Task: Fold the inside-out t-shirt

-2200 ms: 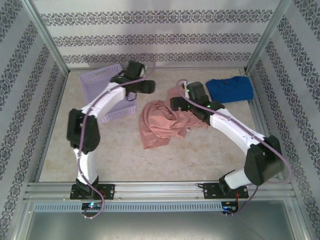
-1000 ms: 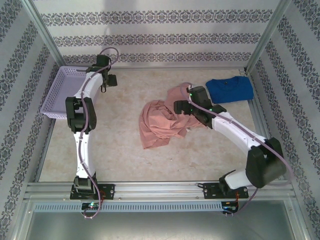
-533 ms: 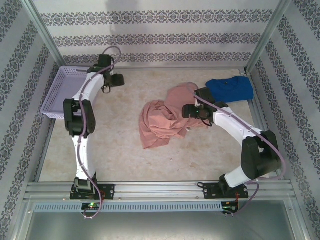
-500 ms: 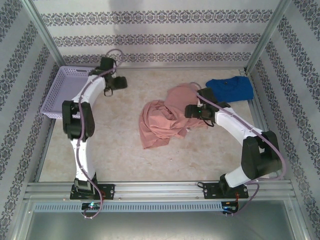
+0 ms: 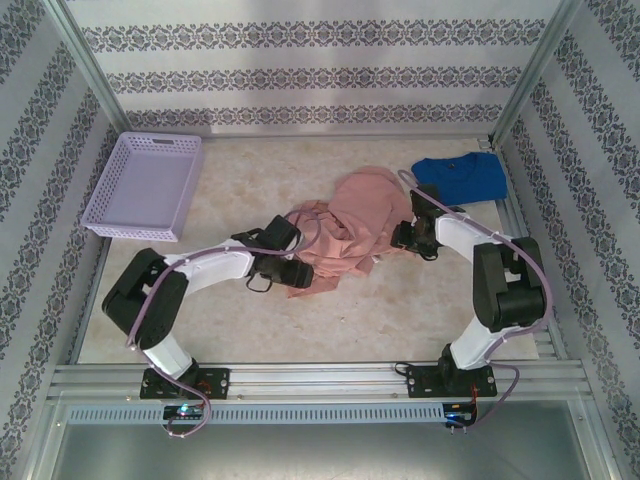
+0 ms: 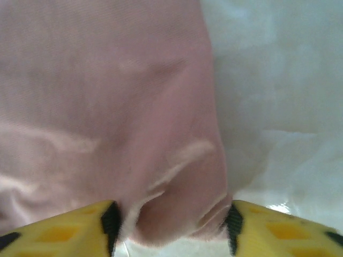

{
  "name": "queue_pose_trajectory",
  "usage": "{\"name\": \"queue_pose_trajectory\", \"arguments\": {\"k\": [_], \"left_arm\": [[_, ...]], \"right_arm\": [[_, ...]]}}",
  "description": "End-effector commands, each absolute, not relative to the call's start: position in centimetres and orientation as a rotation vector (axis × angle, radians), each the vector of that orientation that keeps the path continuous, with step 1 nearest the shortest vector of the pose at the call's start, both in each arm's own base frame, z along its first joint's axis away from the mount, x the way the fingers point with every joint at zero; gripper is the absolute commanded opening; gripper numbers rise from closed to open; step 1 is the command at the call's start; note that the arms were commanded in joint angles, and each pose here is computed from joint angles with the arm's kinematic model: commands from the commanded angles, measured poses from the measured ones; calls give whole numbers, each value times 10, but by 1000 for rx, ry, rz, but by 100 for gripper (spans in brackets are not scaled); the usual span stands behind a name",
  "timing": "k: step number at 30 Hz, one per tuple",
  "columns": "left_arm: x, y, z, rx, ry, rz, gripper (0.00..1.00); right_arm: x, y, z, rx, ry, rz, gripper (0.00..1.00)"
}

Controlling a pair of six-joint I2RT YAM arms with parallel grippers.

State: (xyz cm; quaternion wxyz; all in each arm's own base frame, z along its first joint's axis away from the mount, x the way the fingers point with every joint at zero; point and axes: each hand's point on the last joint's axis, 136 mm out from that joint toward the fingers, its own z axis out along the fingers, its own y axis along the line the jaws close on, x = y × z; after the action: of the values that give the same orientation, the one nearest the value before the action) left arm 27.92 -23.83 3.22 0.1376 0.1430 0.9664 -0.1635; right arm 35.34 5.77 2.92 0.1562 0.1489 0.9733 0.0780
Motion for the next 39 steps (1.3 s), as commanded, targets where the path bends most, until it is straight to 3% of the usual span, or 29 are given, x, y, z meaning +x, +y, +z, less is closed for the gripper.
{"name": "queue_pose_trajectory", "arguments": {"k": [1,5,6,7,12,16,19,31,39], "left_arm": [[296,-266,25,524,2728,-476,60],[302,-272,16,566,2732,-431,18],[306,-269,19,564,2723,-392,6],[313,-266,29,556,2700,-357,0],[356,-229,145,362,2454,-334,0],[375,-172,269,78,2165,-457,0],[376,-137,330,-10,2036,-438,0],[370,-66,432,-147,1837,-293,0],[358,-64,507,-107,1674,-322,0]], "right_arm": [[373,61,31,438,2735,291,40],[387,71,59,372,2652,381,9],[389,74,73,350,2619,411,4],[393,78,93,325,2572,449,1],[396,96,228,210,2289,631,0],[385,88,331,152,2078,600,0],[378,83,384,117,1956,565,0],[377,80,470,36,1800,512,0],[369,97,498,-34,1734,551,0]]}}
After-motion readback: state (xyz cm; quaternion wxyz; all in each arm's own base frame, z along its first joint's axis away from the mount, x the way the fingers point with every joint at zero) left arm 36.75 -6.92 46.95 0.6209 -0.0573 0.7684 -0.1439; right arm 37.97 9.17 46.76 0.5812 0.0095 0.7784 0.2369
